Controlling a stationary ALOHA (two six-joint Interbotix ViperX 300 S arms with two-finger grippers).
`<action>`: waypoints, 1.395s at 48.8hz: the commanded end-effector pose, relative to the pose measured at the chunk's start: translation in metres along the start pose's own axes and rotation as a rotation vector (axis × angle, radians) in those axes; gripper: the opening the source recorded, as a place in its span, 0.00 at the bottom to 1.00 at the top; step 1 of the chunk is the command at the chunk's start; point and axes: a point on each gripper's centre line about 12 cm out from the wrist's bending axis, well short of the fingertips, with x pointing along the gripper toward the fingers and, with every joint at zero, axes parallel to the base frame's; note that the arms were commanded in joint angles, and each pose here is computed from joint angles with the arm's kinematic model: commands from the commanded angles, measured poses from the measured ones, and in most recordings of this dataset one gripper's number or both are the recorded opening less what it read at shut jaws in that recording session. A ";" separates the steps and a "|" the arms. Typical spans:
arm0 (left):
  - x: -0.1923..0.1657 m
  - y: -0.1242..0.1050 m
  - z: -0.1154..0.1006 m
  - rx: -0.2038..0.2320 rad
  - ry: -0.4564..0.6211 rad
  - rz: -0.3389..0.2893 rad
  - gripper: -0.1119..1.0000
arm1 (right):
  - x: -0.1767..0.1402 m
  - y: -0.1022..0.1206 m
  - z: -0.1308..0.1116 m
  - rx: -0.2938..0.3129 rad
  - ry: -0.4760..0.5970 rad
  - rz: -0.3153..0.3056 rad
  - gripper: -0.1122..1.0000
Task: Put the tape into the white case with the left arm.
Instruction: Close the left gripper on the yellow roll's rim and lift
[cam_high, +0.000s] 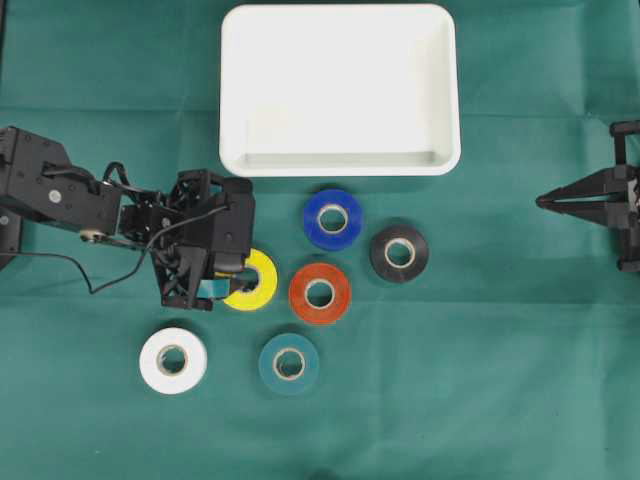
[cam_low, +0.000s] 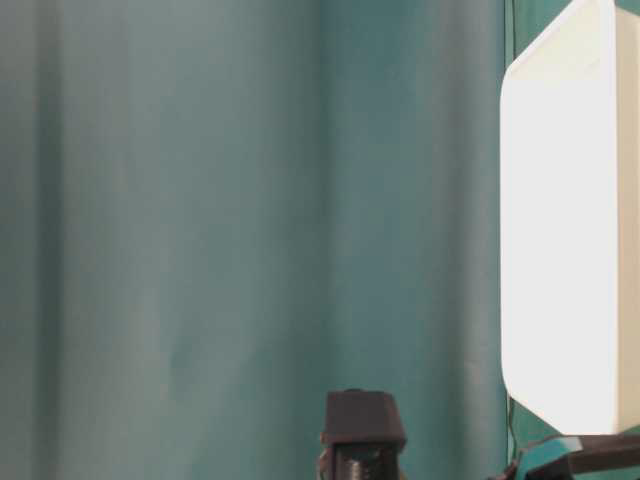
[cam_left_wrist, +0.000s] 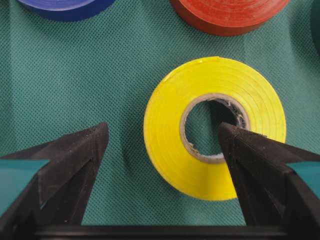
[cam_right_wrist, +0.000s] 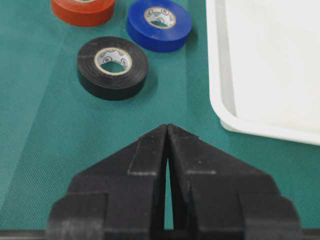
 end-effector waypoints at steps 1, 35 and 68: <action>-0.001 0.002 0.009 -0.008 -0.029 0.003 0.99 | 0.001 0.000 0.005 0.000 -0.012 -0.001 0.02; 0.003 0.003 0.003 -0.011 -0.003 0.005 0.37 | 0.001 0.000 0.005 0.000 -0.012 -0.001 0.02; -0.053 -0.019 0.038 0.035 -0.080 -0.039 0.33 | 0.001 0.000 0.005 0.000 -0.014 -0.001 0.02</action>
